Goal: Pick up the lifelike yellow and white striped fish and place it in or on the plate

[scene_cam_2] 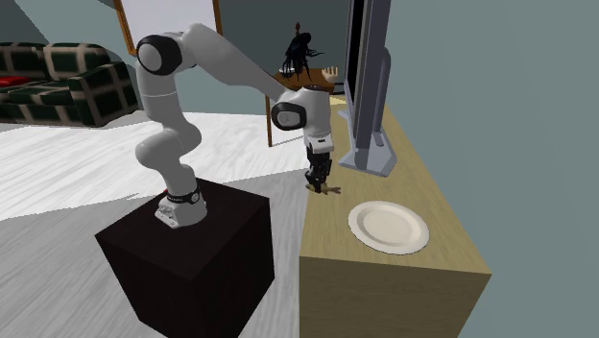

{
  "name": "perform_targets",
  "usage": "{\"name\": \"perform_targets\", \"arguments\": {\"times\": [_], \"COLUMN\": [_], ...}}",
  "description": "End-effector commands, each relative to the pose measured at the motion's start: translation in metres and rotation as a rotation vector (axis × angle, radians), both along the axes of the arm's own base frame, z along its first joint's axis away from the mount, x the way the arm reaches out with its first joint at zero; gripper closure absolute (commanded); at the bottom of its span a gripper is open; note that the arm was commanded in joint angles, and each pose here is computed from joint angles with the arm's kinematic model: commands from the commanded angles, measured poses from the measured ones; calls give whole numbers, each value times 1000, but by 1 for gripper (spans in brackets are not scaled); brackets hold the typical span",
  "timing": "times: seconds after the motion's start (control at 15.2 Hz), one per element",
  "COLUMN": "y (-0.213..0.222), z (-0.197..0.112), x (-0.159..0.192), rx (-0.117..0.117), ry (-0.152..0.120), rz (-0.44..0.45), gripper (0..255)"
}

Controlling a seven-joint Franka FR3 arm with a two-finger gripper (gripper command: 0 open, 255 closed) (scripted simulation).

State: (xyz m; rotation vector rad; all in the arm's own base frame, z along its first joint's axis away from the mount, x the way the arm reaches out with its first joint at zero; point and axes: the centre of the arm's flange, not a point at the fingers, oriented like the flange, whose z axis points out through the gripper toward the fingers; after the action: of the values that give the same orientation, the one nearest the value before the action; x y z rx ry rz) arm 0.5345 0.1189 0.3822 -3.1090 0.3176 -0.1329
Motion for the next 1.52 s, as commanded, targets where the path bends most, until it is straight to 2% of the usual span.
{"name": "perform_targets", "arguments": {"times": [0.0, 0.4, 1.45], "y": [0, 0, -25], "z": [11, 40, 42], "x": [1, 1, 210], "rx": [0, 0, 0], "ry": [0, 0, 0], "rz": [0, 0, 0], "gripper": [255, 255, 255]}}
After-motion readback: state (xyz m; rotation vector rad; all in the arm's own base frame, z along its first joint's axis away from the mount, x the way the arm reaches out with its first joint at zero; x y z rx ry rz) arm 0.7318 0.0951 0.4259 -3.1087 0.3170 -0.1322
